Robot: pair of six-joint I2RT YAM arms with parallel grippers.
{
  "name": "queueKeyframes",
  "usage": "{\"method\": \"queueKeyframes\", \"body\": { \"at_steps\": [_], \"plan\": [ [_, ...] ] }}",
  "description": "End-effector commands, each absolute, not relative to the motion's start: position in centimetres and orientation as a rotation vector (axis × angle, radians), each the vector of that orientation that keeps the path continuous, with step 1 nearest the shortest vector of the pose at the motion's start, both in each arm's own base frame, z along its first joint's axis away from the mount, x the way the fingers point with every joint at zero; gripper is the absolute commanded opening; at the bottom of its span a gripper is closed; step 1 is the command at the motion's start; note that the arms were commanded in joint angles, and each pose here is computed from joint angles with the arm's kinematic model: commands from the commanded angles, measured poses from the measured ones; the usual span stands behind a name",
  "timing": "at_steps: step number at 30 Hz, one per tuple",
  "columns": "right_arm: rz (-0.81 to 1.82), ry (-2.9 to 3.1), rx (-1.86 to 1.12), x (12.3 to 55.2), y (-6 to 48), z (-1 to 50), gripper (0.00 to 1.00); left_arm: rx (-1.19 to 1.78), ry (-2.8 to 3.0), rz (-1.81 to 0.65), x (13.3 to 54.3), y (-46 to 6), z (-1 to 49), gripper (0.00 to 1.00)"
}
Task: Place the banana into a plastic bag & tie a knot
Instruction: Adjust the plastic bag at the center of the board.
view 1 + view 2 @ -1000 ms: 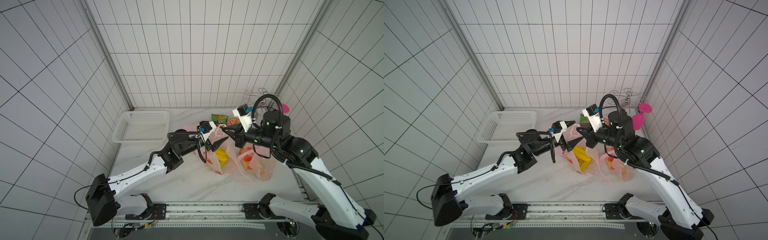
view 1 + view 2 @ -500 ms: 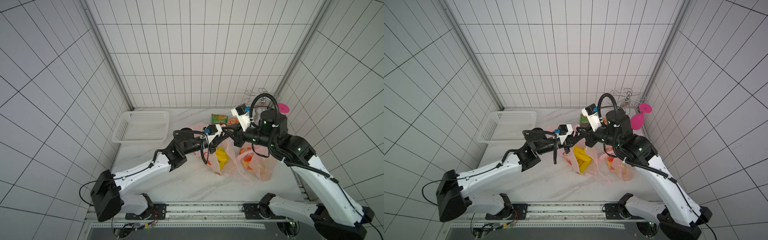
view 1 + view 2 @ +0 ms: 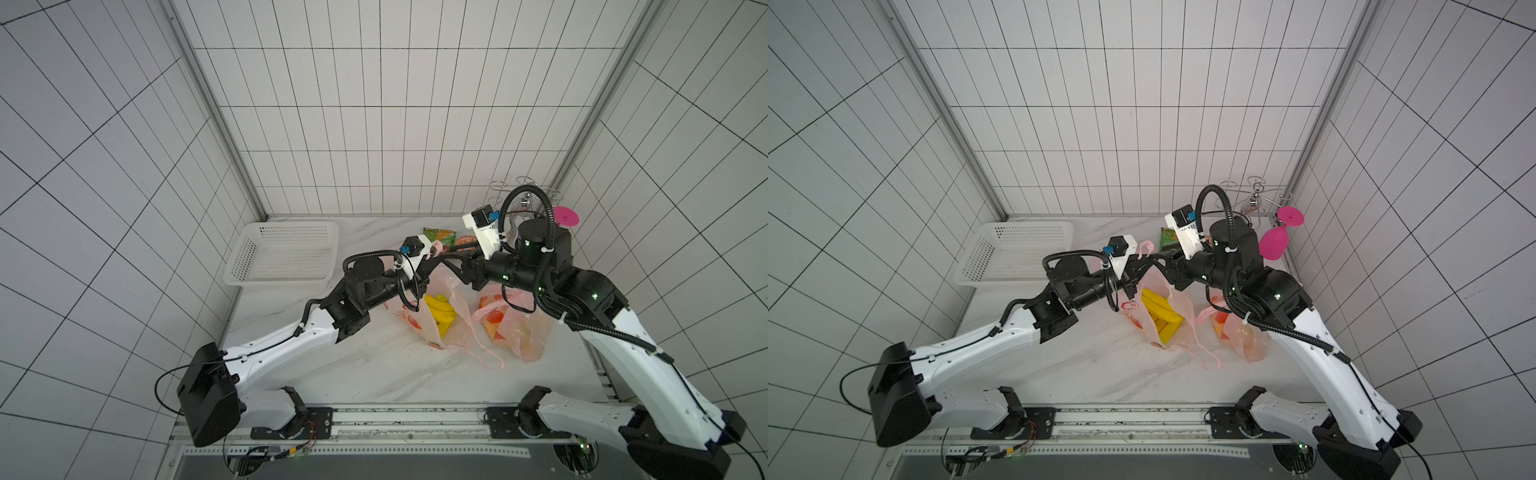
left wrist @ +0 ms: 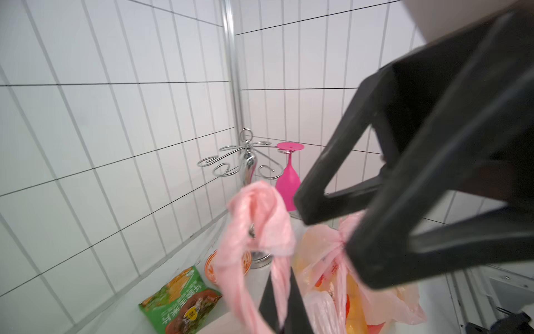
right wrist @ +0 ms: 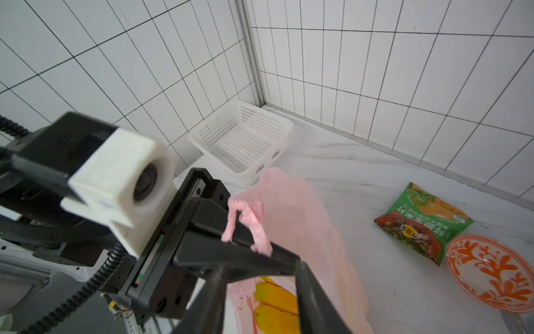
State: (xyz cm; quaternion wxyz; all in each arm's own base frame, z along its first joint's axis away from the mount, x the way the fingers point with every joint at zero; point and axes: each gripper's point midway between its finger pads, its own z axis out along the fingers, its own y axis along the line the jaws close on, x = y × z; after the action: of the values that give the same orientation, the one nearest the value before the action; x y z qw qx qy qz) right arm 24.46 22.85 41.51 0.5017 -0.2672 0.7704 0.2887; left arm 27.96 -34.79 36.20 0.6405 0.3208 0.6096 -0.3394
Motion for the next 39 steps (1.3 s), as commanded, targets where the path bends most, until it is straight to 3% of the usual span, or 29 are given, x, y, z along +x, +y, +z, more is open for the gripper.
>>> {"method": "queueKeyframes", "body": {
  "at_steps": [1,5,12,22,29,36,39],
  "plan": [
    [0.529,1.813,-0.522,24.2,18.5,43.1,0.71,0.508,1.548,-0.655,31.5,-30.8,34.1,0.00],
    [0.503,1.925,-0.459,22.8,16.6,38.2,0.79,0.404,1.601,-0.674,33.4,-28.4,32.5,0.00],
    [0.531,2.255,-0.392,19.2,15.6,27.6,0.79,0.363,1.618,-0.613,34.3,-27.4,32.2,0.00],
    [0.770,2.413,-0.448,11.5,18.8,22.8,0.87,0.357,1.630,-0.587,34.6,-26.9,31.7,0.00],
    [0.621,2.489,-0.469,9.2,20.4,19.6,0.86,0.346,1.627,-0.582,34.5,-26.6,31.9,0.00],
    [0.687,2.518,-0.444,8.6,21.5,17.8,0.63,0.340,1.627,-0.582,34.3,-26.3,31.9,0.00],
    [0.661,2.550,-0.466,7.9,21.6,16.8,0.42,0.337,1.625,-0.577,34.3,-26.2,32.0,0.00]
  ]
}}
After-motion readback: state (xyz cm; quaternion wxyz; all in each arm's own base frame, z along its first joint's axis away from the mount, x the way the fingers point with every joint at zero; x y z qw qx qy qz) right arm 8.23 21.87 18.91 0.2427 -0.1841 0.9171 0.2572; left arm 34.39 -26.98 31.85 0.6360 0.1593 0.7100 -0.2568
